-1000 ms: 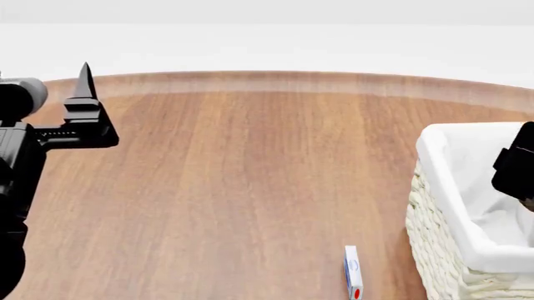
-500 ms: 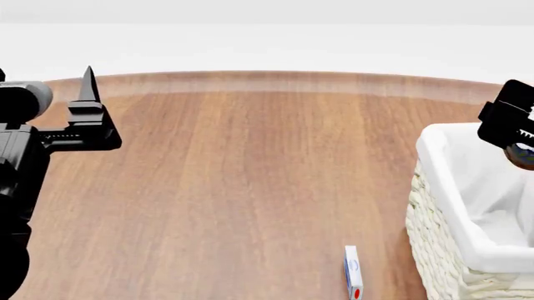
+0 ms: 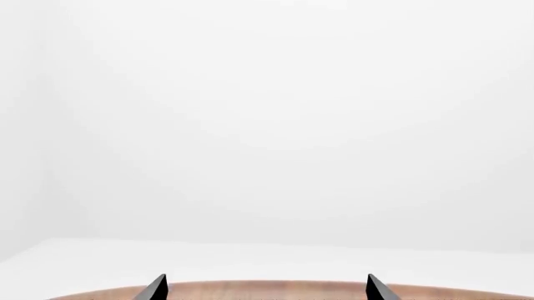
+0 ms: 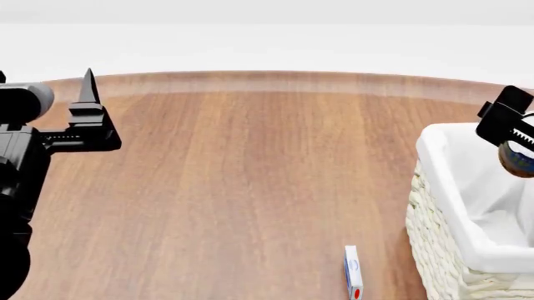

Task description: Pick up the alphabet soup and the cream cheese box, and put them in the basket.

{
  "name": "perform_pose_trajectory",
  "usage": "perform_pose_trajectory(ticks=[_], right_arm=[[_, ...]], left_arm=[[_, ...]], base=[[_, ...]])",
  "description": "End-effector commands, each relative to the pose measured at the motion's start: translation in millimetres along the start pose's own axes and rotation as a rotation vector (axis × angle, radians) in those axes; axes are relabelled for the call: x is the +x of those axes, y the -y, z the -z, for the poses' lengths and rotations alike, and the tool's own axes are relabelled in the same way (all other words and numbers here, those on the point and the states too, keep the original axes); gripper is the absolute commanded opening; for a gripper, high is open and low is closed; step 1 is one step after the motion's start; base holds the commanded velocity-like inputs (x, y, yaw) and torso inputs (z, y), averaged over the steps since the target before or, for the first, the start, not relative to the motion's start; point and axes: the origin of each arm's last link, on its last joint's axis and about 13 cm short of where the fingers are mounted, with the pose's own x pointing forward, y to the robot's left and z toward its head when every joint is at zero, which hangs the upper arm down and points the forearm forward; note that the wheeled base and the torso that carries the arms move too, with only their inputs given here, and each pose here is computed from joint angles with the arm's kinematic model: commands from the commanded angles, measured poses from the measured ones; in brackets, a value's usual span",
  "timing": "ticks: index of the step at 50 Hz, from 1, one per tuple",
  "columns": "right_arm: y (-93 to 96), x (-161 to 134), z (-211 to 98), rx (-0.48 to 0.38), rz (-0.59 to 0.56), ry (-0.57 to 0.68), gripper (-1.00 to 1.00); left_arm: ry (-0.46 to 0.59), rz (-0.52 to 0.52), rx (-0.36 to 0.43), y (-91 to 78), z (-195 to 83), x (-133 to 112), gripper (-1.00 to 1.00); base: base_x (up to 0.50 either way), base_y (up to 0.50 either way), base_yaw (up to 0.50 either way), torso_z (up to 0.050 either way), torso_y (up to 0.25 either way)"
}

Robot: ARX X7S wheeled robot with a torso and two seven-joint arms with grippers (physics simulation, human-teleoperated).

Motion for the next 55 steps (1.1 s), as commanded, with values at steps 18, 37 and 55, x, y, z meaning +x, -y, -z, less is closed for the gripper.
perform_pose_trajectory(ticks=[18,37,55], right_arm=[[3.1,10.6,2.6,0.036,0.028,-0.060,-1.00],[4.2,11.3,1.8,0.054,0.034,-0.054,1.00],[-8.8,-5.3,-19.0,0.013,-0.004,0.056,1.00]], left_arm=[[-0.015,-0.005,0.000,-1.5,7.2,0.8,1.00],[-0.020,-0.010,-0.001,-2.8,9.0,3.0,1.00],[-0.023,-0.012,-0.001,-3.8,10.8,3.6,1.00]], base=[[0.00,0.00,0.00,0.000,0.001],[0.00,0.00,0.00,0.000,0.000],[0.00,0.00,0.00,0.000,0.000]])
